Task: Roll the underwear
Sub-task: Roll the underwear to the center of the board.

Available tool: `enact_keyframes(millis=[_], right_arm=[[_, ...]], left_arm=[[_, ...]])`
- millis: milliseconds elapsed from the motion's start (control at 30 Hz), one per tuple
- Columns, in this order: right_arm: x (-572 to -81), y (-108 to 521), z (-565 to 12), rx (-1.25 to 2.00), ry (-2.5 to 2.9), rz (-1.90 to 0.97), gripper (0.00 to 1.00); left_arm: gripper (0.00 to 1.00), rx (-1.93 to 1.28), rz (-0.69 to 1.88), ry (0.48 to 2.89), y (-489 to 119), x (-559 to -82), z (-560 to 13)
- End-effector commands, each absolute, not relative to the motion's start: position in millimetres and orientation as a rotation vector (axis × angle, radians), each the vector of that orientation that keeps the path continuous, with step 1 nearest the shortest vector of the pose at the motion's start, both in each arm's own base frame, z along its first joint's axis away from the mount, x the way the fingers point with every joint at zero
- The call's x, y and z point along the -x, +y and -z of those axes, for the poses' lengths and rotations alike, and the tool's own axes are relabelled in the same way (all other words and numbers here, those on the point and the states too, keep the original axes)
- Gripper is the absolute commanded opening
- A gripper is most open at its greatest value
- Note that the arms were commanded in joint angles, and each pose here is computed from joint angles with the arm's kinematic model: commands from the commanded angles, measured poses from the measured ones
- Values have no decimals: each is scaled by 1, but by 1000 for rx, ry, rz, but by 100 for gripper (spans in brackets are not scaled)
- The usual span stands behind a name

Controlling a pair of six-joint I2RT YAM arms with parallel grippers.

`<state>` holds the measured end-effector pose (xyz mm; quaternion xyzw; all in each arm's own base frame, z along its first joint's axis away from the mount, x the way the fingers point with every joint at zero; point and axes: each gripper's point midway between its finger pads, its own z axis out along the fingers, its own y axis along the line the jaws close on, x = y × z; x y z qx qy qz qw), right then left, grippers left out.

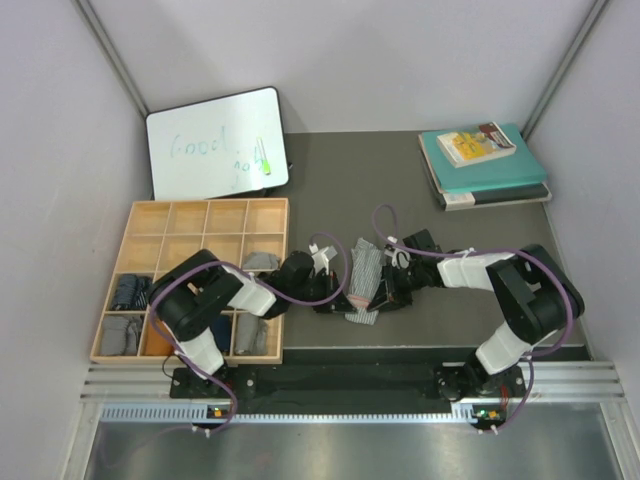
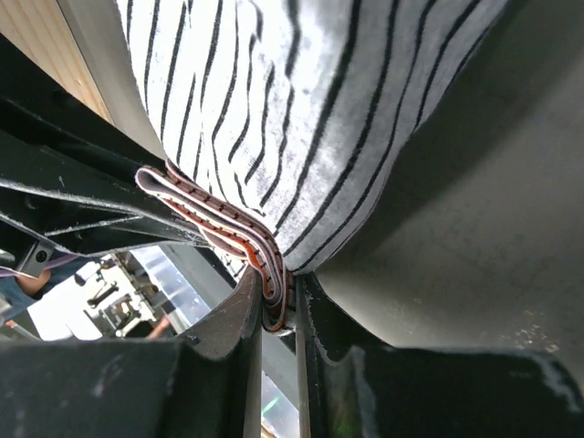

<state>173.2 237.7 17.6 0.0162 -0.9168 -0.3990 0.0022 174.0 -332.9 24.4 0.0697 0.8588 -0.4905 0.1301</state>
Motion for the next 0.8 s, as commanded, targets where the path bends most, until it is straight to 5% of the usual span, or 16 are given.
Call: enact_keyframes(millis=[0,33,133,367,767], right_arm=[[-173,234,-20,-132,-2922,1205,19],[-181,234,-32,-168,-2977,1221,32],[-188,230,-48,-336,-3113,1146,48],[-185,261,-101,-1023,-3431,1093,56],[-114,303,-80,-1896,-3428,831,56]], left_arm=[[0,-164,1312,2558,-327,-179,-3],[0,-159,1307,2589,-325,-176,-4],[0,-137,1268,2698,-321,-169,-11],[0,-92,1266,2925,-309,-144,-22],[0,-16,1276,3158,-284,-107,-24]])
